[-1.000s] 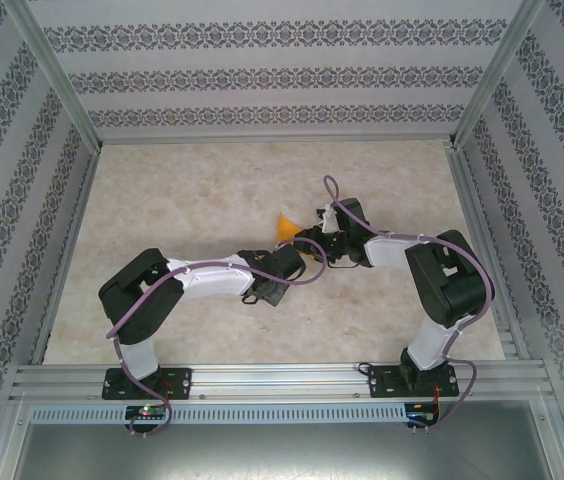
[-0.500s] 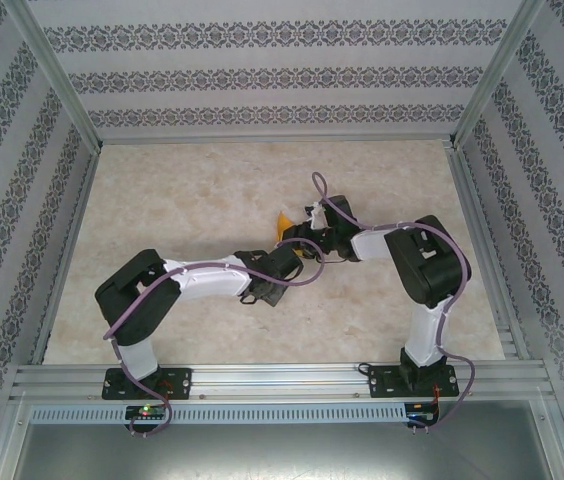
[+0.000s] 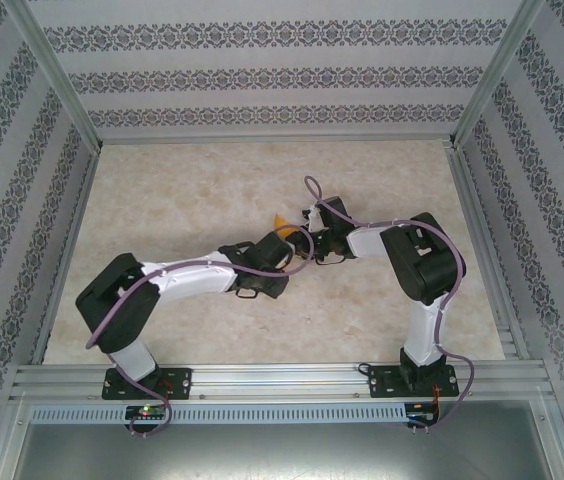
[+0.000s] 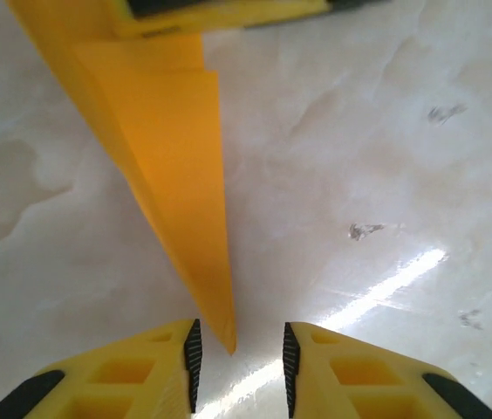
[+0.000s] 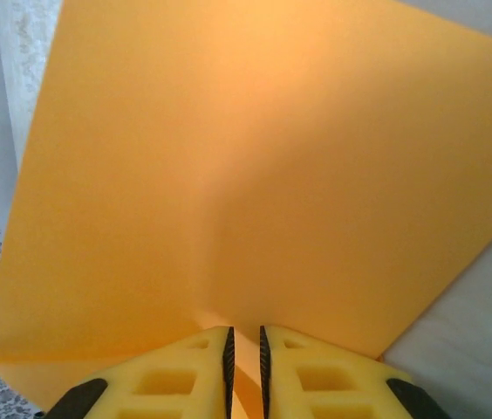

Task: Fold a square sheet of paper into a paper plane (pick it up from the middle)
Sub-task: Fold the wing for the fifth time at the center of the table.

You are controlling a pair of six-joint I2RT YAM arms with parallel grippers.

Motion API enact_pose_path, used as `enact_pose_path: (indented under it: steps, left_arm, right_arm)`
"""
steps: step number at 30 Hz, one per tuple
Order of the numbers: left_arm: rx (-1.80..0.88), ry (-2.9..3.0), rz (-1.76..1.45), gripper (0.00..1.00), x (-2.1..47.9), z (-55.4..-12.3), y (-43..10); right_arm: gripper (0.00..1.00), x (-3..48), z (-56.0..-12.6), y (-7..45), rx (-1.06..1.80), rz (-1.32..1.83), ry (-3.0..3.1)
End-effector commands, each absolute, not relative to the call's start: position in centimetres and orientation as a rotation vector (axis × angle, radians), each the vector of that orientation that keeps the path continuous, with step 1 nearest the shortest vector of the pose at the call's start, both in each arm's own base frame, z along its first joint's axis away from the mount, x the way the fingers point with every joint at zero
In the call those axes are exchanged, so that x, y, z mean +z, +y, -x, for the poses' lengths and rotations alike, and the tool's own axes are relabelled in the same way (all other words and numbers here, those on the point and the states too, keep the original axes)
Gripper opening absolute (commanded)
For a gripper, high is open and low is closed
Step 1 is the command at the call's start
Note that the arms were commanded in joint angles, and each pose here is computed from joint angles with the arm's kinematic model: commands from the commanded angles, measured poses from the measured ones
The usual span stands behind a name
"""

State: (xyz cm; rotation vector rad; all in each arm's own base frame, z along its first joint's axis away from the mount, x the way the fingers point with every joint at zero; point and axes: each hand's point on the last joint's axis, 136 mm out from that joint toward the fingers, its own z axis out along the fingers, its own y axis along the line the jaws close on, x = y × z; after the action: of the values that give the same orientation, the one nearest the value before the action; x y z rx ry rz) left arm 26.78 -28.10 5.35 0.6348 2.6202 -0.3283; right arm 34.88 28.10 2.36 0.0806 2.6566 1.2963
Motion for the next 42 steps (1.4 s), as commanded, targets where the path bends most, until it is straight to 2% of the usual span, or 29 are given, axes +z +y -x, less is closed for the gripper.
enact_pose_path:
  steps: [1, 9, 17, 39, 42]
  left_arm:
    - [-0.512, 2.583, -0.512, 0.36, 7.5, -27.5, -28.4]
    - [-0.661, 2.583, -0.312, 0.37, 8.1, -29.1, -25.9]
    - [-0.825, 2.622, -0.238, 0.23, 4.8, -30.2, -27.0]
    - [-0.906, 2.644, -0.232, 0.21, 2.6, -31.0, -28.8]
    - [-0.895, 2.656, -0.233, 0.21, 2.1, -30.9, -28.6]
  right_arm:
    - [0.17, 0.2, -33.6, 27.2, 1.185, -0.080, 2.751]
    - [0.15, 0.1, -33.5, 27.2, 1.184, -0.074, 2.748]
    - [0.12, 0.2, -33.2, 27.0, 1.173, -0.069, 2.751]
    - [0.10, 0.9, -32.8, 27.2, 1.185, -0.058, 2.734]
    - [0.13, 1.5, -33.0, 27.1, 1.193, -0.060, 2.713]
